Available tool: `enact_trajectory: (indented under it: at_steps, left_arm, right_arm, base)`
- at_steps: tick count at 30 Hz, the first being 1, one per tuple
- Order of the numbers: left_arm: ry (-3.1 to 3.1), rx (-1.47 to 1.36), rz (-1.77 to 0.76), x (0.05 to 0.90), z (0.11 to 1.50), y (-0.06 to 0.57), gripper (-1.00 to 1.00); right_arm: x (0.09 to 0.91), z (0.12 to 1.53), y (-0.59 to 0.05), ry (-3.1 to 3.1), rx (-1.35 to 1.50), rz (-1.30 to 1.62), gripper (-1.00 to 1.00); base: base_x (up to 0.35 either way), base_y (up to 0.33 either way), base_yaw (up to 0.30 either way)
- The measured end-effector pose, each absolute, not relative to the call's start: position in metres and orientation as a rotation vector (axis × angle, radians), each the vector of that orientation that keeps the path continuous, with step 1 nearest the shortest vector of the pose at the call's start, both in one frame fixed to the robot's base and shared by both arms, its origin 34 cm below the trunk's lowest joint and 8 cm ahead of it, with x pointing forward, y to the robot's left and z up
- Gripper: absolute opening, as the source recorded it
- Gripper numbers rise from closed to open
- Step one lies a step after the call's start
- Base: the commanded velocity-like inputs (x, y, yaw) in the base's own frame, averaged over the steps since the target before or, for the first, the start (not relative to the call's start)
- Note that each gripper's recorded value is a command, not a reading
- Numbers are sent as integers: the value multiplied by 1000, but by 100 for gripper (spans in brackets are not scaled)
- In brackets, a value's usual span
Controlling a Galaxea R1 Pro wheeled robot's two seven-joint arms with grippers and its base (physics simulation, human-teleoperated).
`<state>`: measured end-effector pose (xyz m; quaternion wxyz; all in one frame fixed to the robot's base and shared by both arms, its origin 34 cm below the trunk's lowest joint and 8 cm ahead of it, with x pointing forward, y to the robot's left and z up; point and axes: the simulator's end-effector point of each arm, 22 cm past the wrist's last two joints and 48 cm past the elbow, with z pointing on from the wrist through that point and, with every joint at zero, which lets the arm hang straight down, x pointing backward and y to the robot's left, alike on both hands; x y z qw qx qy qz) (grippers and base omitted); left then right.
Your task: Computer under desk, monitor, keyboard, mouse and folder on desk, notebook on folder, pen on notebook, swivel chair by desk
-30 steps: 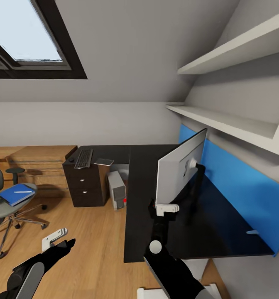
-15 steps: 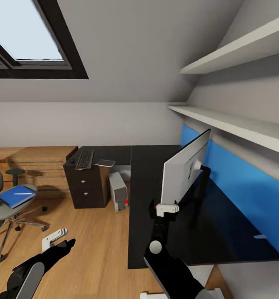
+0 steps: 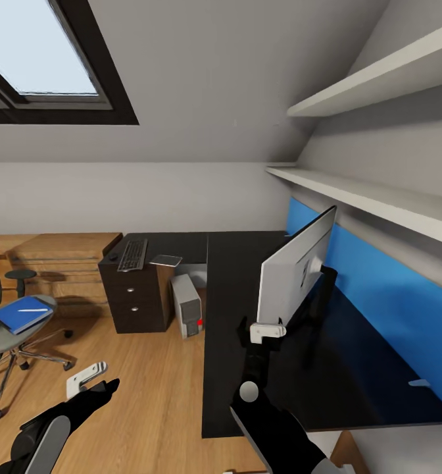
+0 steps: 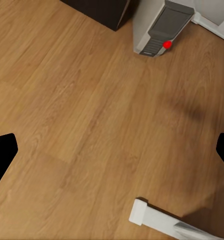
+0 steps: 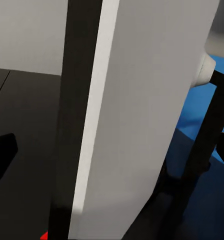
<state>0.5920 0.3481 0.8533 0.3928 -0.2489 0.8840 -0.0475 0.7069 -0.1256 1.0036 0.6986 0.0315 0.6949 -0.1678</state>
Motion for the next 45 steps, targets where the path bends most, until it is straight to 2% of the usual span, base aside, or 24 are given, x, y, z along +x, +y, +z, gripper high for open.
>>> enact_trajectory:
  at_steps: [14, 45]
  left_arm:
    - [2245, -632, -121, 592, 853, 348, 100]
    - [2244, -632, -121, 592, 853, 348, 100]
  right_arm:
    - [711, 998, -154, 1568, 119, -407, 100]
    - [712, 998, -166, 1570, 149, -426, 100]
  base:
    - [1, 0, 0]
    - [22, 18, 0]
